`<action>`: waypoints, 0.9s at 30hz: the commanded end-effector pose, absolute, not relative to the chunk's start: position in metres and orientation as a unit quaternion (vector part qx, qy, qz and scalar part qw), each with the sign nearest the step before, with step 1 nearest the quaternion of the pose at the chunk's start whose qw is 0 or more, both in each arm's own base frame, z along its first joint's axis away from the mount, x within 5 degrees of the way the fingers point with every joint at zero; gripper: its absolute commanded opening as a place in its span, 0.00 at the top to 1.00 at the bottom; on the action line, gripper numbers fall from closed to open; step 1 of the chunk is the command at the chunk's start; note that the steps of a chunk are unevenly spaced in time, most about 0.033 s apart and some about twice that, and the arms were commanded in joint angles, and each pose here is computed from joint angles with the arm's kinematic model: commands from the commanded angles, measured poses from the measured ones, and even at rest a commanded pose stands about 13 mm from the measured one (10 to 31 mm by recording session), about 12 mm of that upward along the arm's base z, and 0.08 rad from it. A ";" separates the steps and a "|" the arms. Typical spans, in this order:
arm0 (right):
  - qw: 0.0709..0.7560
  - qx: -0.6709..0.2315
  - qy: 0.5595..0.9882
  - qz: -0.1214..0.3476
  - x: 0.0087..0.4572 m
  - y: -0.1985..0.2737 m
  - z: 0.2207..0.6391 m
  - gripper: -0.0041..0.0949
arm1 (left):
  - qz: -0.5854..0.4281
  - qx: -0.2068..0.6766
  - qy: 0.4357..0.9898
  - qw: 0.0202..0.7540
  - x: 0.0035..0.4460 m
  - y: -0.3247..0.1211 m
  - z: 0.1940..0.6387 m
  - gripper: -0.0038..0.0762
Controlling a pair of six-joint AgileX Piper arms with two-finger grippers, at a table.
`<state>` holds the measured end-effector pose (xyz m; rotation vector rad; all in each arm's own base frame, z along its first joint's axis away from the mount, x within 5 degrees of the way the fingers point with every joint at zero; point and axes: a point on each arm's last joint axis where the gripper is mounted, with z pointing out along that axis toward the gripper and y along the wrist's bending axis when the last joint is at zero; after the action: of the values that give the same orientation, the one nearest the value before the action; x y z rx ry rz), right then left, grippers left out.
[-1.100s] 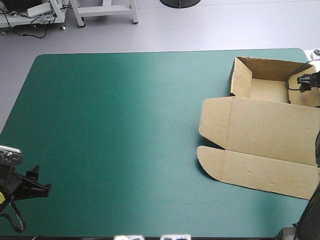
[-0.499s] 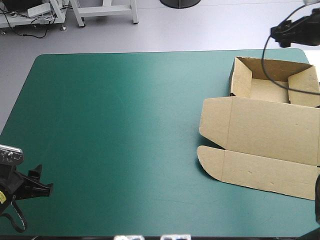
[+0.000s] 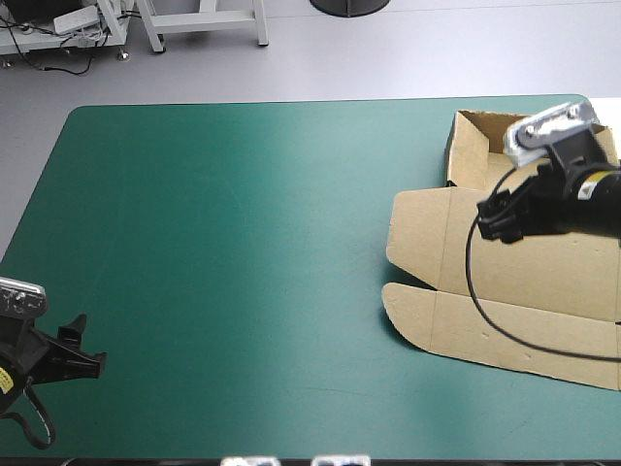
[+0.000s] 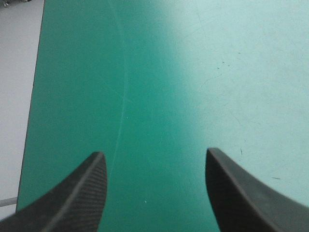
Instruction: Fold the box
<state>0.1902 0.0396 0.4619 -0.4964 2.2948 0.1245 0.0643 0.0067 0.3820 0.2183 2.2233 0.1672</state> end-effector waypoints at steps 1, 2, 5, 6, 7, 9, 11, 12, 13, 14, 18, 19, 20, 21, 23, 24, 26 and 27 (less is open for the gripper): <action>0.354 -0.185 0.916 0.046 0.170 0.036 0.436 0.28 | 0.055 0.088 0.874 0.474 0.068 0.004 0.393 0.41; 0.350 -0.181 0.918 0.045 0.165 0.034 0.431 0.28 | 0.050 0.089 0.874 0.474 0.068 0.003 0.393 0.41; 0.333 -0.170 0.927 0.041 0.156 0.031 0.404 0.28 | 0.040 0.090 0.872 0.480 0.068 0.002 0.394 0.41; 0.338 -0.168 0.925 0.040 0.152 0.031 0.398 0.28 | 0.039 0.091 0.870 0.483 0.069 0.001 0.395 0.41; 0.350 -0.166 0.921 0.040 0.148 0.030 0.394 0.28 | 0.037 0.091 0.869 0.485 0.069 0.001 0.395 0.41; 0.362 -0.163 0.917 0.040 0.139 0.029 0.387 0.28 | 0.035 0.091 0.868 0.487 0.069 0.001 0.395 0.41; 0.364 -0.160 0.917 0.040 0.131 0.027 0.382 0.28 | 0.034 0.091 0.868 0.486 0.069 0.000 0.395 0.41; 0.363 -0.160 0.917 0.040 0.128 0.027 0.379 0.28 | 0.031 0.091 0.869 0.485 0.069 0.000 0.395 0.41; 0.364 -0.160 0.917 0.039 0.124 0.026 0.377 0.28 | 0.027 0.091 0.871 0.483 0.069 -0.001 0.394 0.41; 0.365 -0.160 0.916 0.039 0.121 0.026 0.376 0.28 | 0.022 0.091 0.873 0.479 0.068 -0.002 0.393 0.42; 0.338 -0.163 0.926 0.038 0.111 0.024 0.369 0.28 | -0.001 0.090 0.891 0.446 0.065 -0.005 0.388 0.44; 0.335 -0.164 0.927 0.039 0.111 0.024 0.369 0.29 | -0.002 0.090 0.893 0.442 0.065 -0.005 0.387 0.44; 0.334 -0.164 0.928 0.039 0.111 0.024 0.369 0.29 | -0.003 0.091 0.895 0.437 0.066 -0.006 0.386 0.44; 0.334 -0.163 0.928 0.041 0.111 0.025 0.369 0.29 | -0.004 0.091 0.896 0.434 0.066 -0.006 0.385 0.44; 0.330 -0.160 0.929 0.042 0.110 0.025 0.368 0.29 | -0.005 0.092 0.901 0.425 0.067 -0.007 0.380 0.45; 0.327 -0.160 0.930 0.043 0.110 0.025 0.368 0.29 | -0.005 0.093 0.903 0.420 0.067 -0.007 0.377 0.45; 0.322 -0.157 0.933 0.041 0.109 0.024 0.367 0.29 | -0.008 0.095 0.909 0.406 0.069 -0.009 0.369 0.45; 0.320 -0.152 0.934 0.038 0.109 0.023 0.367 0.29 | -0.010 0.096 0.910 0.403 0.070 -0.010 0.365 0.45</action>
<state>0.1088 0.0238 0.3593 -0.4198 2.5014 0.1091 0.0633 -0.0062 0.3653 0.2410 2.3251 -0.0020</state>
